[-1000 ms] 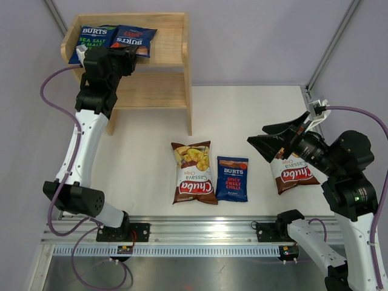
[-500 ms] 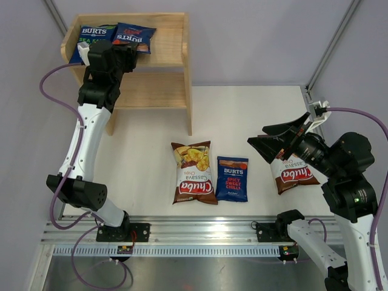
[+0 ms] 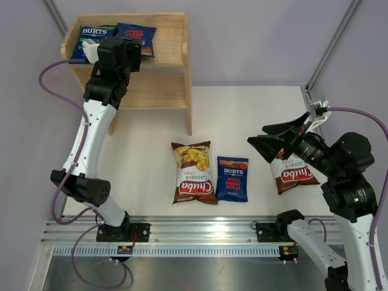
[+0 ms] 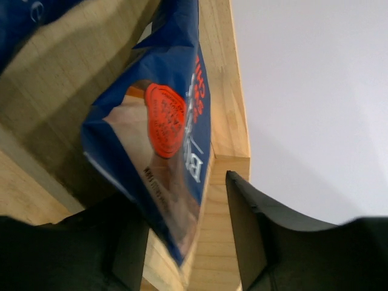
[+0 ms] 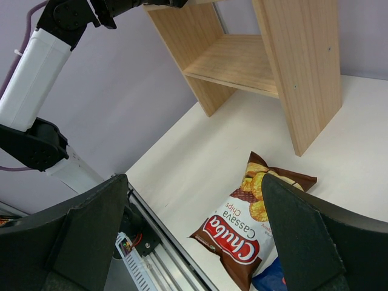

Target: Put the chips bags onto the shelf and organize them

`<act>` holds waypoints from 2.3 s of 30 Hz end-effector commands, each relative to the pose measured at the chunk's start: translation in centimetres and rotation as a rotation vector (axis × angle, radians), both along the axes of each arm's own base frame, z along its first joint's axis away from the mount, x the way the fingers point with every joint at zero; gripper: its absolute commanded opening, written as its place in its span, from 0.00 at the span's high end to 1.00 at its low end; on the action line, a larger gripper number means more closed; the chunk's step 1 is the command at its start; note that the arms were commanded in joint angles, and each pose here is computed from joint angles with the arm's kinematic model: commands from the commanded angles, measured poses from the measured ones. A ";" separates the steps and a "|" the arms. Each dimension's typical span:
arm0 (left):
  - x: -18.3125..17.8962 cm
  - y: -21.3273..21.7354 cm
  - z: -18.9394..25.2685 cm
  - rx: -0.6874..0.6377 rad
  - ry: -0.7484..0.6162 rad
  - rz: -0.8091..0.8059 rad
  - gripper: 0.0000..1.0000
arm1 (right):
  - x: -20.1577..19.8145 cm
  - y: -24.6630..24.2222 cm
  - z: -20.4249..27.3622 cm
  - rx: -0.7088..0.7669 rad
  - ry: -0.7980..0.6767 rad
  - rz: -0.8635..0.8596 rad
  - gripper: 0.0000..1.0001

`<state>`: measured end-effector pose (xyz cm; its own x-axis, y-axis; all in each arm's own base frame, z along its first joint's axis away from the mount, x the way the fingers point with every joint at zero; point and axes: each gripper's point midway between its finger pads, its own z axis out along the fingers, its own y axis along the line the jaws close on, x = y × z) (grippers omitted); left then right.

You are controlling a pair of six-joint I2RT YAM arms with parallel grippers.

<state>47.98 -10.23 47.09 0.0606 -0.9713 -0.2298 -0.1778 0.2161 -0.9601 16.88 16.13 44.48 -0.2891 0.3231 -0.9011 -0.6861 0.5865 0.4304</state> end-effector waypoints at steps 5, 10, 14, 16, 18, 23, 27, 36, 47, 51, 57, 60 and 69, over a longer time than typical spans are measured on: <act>-1.7 1.7 2.0 0.059 0.038 0.086 0.31 | -0.6 0.2 1.4 0.023 -0.046 0.025 0.01; -2.2 2.2 1.8 0.080 0.090 0.085 0.19 | -0.7 0.2 1.4 0.022 -0.046 0.025 0.01; -1.4 2.1 1.2 0.072 0.116 0.034 0.18 | -0.8 0.1 1.3 0.020 -0.046 0.025 0.00; -1.1 1.8 1.0 0.083 0.134 0.001 0.18 | -0.8 0.1 1.2 0.017 -0.044 0.025 0.01; -1.1 1.4 0.5 0.098 0.157 -0.028 0.18 | -0.8 0.1 1.2 0.018 -0.045 0.025 0.01; -2.0 1.7 -0.5 0.133 0.202 -0.036 0.15 | -0.8 0.3 1.1 0.018 -0.036 0.037 0.00; -2.8 2.0 -0.8 0.162 0.220 -0.044 0.08 | -0.9 0.3 1.1 0.018 -0.037 0.039 0.00; -4.4 2.7 -1.5 0.188 0.254 -0.038 0.01 | -1.1 0.5 1.0 0.022 -0.033 0.056 0.01; -5.6 2.2 -1.6 0.168 0.210 -0.070 0.06 | -1.3 0.5 1.1 0.025 -0.036 0.060 0.00; -5.6 2.2 -1.3 0.154 0.194 -0.068 0.09 | -1.3 0.6 1.1 0.029 -0.037 0.065 0.00; -3.9 1.7 -2.4 0.122 0.209 -0.067 0.09 | -1.4 0.6 0.8 0.028 -0.033 0.069 0.00; -3.3 1.5 -3.1 0.104 0.227 -0.067 0.10 | -1.5 0.6 0.8 0.022 -0.037 0.069 0.01; -2.1 2.1 -4.8 0.089 0.262 -0.010 0.12 | -1.3 0.6 0.7 0.015 -0.036 0.070 0.01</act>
<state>44.91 -8.74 42.53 -0.0632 -0.9434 -0.3257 -0.4090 0.3222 -0.8538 15.75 16.63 44.37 -0.3119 0.3214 -0.8941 -0.7139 0.5417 0.4437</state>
